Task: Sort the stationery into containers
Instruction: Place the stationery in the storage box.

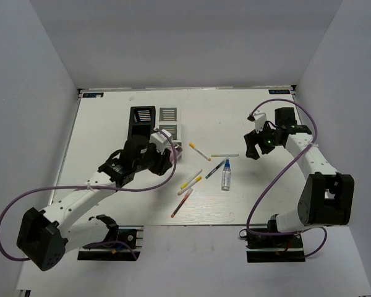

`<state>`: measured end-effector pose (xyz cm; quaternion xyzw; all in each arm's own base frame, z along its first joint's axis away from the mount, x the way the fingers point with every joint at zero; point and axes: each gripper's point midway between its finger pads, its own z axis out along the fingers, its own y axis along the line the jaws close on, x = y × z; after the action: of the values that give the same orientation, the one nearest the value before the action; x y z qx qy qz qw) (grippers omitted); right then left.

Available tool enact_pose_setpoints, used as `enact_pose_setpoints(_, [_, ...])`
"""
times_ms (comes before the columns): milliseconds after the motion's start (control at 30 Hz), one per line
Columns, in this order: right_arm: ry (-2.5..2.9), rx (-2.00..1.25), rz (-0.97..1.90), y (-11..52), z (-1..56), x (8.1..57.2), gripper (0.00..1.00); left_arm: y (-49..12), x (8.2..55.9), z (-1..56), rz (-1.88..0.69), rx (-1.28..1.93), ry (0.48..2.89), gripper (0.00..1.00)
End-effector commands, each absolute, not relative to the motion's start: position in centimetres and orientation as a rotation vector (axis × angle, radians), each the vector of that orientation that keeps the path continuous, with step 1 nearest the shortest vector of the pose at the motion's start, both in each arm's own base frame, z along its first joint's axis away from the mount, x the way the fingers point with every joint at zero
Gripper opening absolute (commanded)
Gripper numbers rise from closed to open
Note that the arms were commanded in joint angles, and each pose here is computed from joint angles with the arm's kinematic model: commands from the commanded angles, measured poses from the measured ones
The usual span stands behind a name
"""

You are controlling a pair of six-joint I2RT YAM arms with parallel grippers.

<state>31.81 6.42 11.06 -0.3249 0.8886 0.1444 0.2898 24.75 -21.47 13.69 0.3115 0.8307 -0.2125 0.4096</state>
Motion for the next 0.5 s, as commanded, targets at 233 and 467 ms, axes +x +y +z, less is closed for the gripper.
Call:
enact_pose_setpoints(233, [2.323,-0.9,0.443,7.3,11.6,31.8,0.59,-24.2,33.8,26.9,-0.592,0.378,1.695,0.01])
enact_pose_setpoints(467, [2.305,-0.928,0.467,7.6,11.7,31.3,0.0,-24.7,39.0,27.6,-0.523,0.221,1.578,0.01])
